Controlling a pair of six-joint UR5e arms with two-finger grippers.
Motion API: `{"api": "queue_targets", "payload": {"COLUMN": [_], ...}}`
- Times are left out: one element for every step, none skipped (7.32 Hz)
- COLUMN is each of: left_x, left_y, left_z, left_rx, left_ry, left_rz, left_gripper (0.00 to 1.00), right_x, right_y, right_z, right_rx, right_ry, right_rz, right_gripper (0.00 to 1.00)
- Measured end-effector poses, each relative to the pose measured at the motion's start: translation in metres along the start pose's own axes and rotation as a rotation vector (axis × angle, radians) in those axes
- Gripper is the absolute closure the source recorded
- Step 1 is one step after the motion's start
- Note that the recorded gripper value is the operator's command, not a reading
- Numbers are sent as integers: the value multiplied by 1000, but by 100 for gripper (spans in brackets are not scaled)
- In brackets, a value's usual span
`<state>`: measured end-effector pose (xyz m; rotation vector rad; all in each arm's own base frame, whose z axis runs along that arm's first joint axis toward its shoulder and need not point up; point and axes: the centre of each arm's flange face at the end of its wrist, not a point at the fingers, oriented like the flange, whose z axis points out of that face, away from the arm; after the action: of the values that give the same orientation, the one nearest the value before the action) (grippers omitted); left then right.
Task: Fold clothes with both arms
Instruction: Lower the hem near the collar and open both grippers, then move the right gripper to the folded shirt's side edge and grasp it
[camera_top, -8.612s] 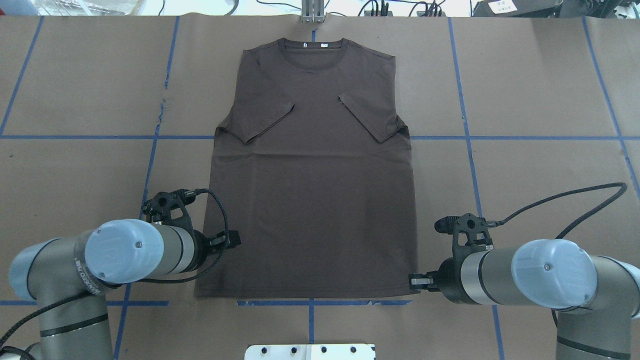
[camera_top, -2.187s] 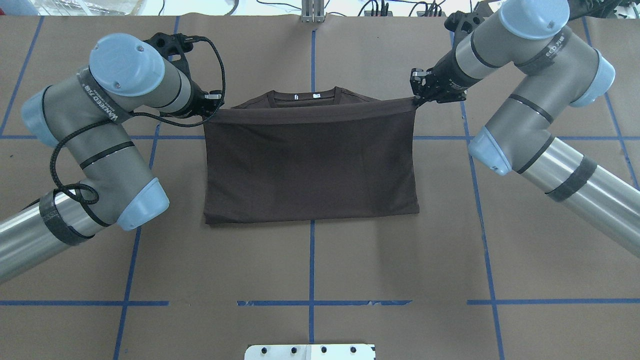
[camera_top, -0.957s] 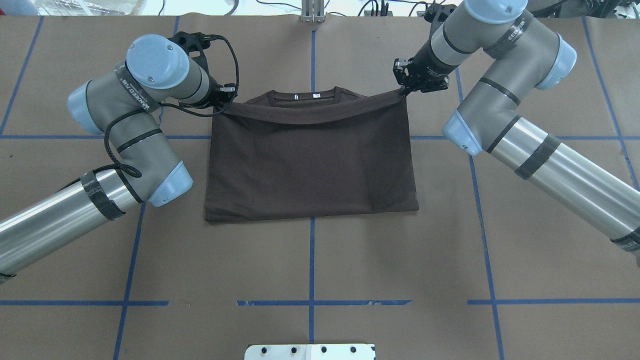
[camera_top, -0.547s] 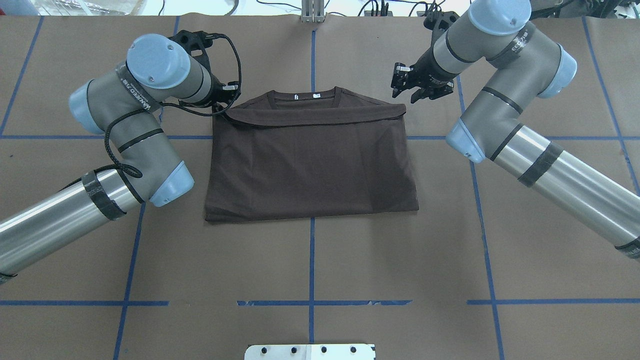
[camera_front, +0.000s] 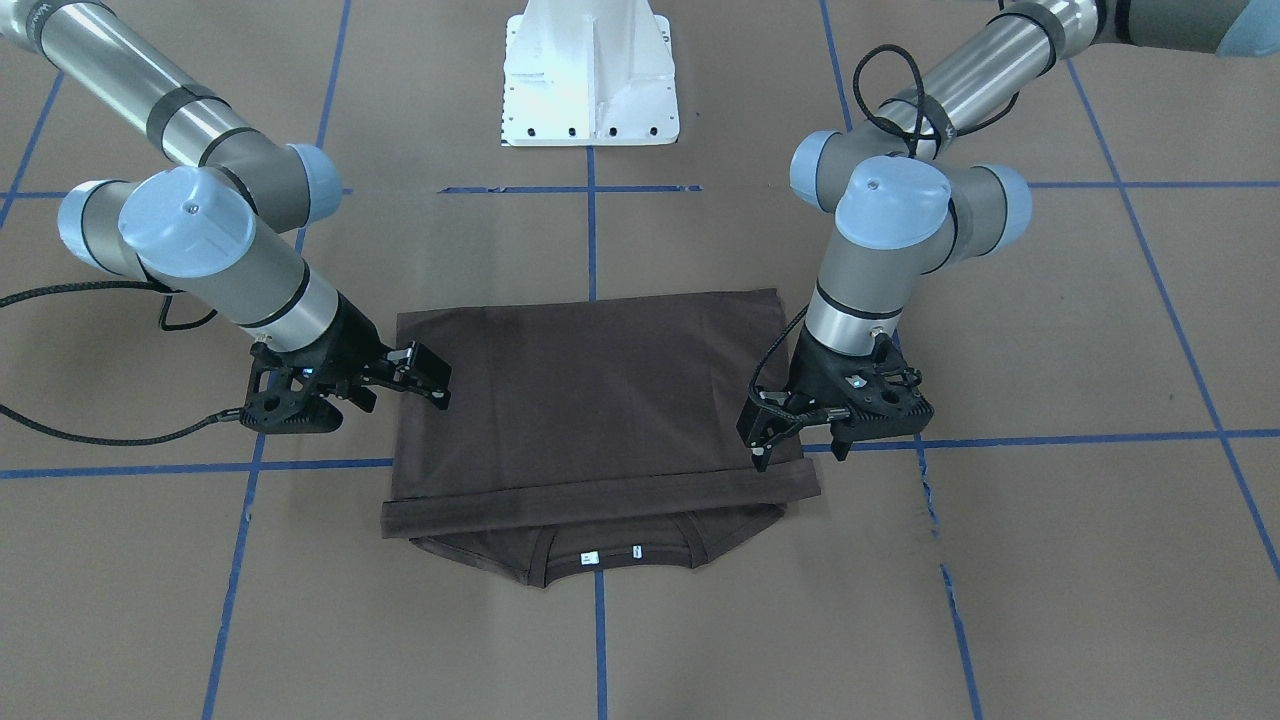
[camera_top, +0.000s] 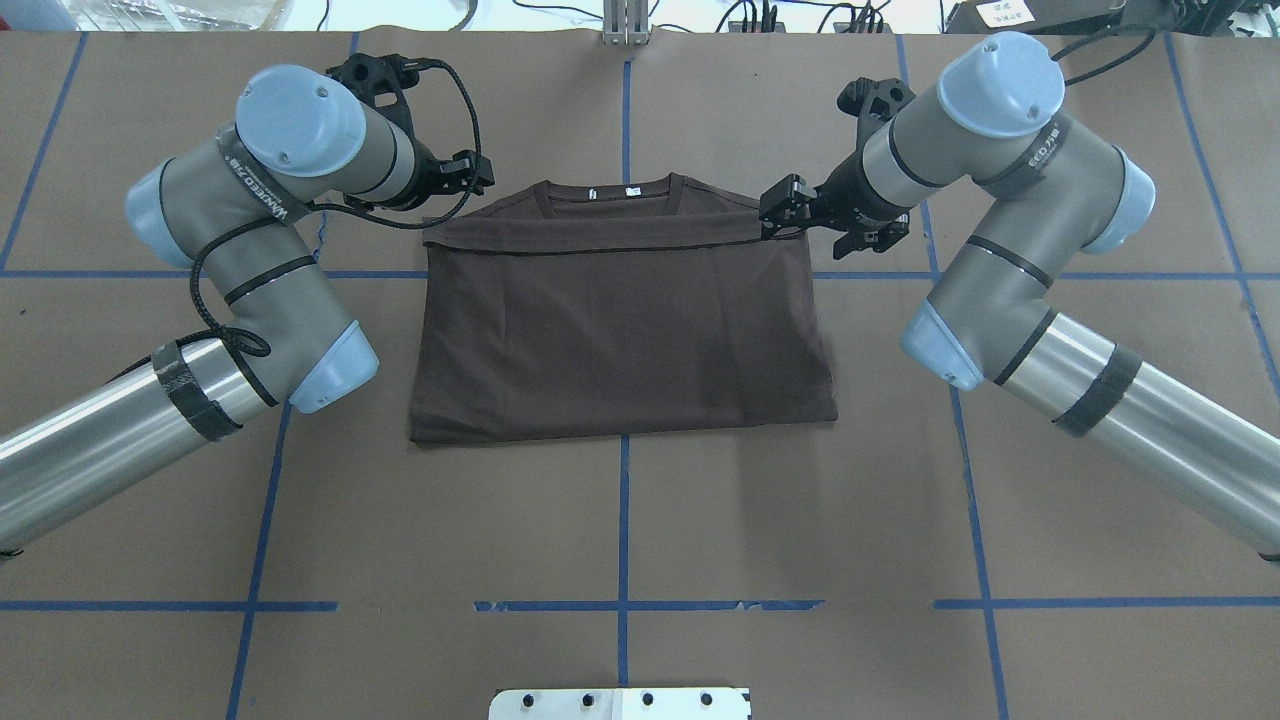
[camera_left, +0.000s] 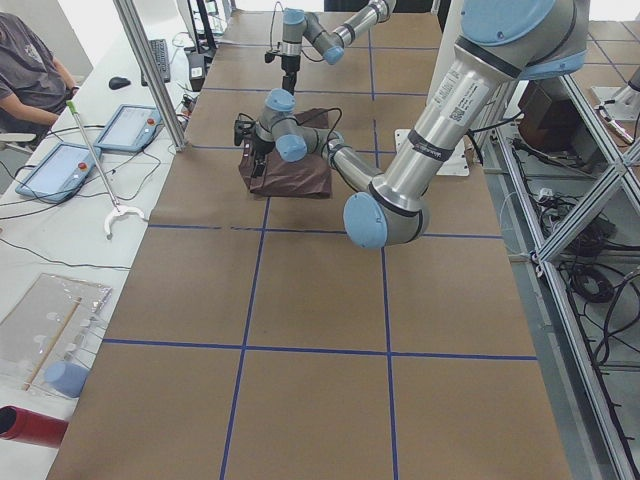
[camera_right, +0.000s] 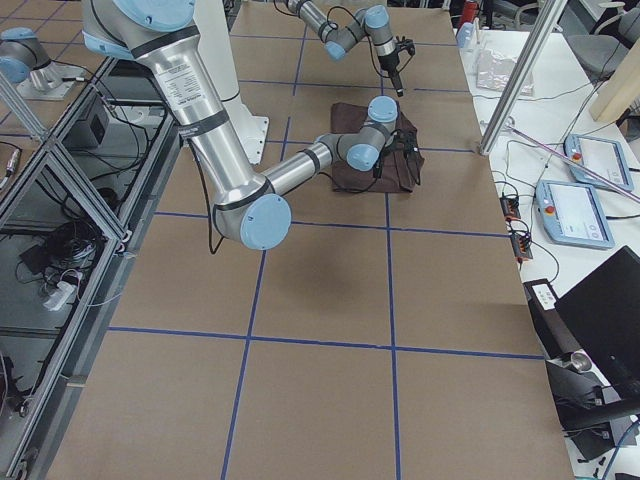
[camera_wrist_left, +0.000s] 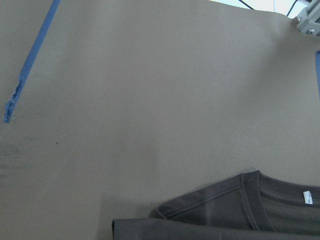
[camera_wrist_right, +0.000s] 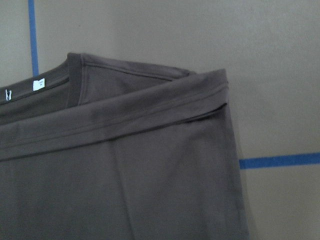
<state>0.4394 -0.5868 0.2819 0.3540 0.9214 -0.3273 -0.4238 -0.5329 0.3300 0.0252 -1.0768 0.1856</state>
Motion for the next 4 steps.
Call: {"api": "queue_targets", "payload": {"left_x": [0,1,2,3], "left_y": [2,2,3,3], "left_z": [-10,-16,-20,-21], "left_rx": [5,8,9,9], "left_ry": [16,26,32,36], "left_rz": [3,3,2,1], "left_gripper": [0,0,0,0], "right_x": [5,11,20,30], "right_y": [33,62,81,91], "right_z": [8,18,29,35], "right_rx": [-9,-5,0,2], "right_ry": [6,22,44,61], "right_rz": [18,22,20,21], "right_gripper": [0,0,0,0]}}
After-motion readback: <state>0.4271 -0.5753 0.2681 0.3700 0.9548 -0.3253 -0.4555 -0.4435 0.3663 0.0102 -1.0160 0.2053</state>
